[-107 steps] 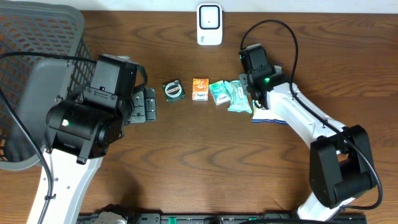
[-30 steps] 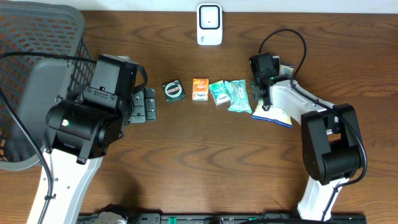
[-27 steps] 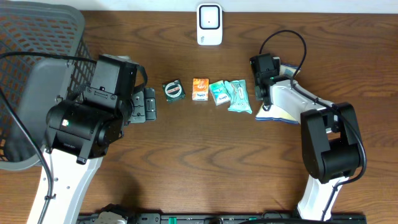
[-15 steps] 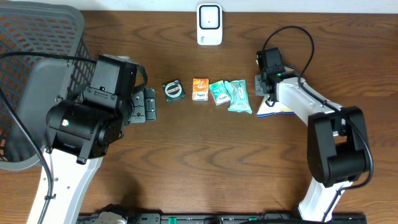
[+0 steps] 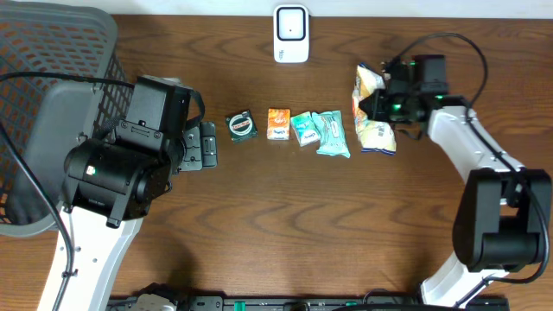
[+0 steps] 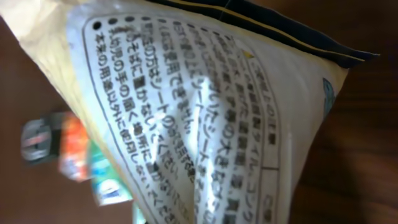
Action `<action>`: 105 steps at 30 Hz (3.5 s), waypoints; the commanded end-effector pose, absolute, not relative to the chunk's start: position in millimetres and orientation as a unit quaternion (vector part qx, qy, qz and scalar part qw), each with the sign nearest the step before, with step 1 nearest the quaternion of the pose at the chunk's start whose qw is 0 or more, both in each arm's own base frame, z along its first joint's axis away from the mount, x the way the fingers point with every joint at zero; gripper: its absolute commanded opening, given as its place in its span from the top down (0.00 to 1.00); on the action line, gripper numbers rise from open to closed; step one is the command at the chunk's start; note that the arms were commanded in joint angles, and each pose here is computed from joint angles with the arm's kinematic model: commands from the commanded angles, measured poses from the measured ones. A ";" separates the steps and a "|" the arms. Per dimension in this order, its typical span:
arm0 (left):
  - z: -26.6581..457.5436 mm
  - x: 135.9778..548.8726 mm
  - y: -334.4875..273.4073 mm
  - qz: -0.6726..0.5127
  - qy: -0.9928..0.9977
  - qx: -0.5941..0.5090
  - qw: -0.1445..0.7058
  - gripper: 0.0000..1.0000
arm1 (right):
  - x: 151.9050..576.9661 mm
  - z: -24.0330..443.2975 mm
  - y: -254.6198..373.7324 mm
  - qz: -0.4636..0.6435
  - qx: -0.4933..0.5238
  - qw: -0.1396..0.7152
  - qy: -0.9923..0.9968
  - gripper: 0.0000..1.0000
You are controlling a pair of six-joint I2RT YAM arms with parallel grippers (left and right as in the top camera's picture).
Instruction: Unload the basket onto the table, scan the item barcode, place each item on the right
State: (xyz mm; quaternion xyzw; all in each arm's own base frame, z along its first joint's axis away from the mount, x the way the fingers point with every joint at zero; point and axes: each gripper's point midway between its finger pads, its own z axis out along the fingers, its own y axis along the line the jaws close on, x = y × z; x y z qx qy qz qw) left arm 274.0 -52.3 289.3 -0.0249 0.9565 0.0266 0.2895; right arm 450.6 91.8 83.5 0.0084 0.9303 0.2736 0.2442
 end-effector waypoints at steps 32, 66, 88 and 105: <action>291.1 275.5 -48.5 0.036 0.955 -0.025 0.292 0.02 | 436.3 41.7 -9.7 0.292 0.157 0.187 0.925 0.99; 291.1 275.5 -48.5 0.036 0.955 -0.025 0.292 0.02 | 401.6 63.3 47.7 0.427 0.142 0.177 0.875 0.99; 291.1 275.5 -48.5 0.036 0.955 -0.025 0.292 0.02 | 449.9 93.5 -39.1 0.255 0.177 0.258 0.915 0.36; 291.1 275.5 -48.5 0.036 0.955 -0.025 0.292 0.02 | 413.5 36.5 -30.6 0.224 0.085 0.246 0.939 0.07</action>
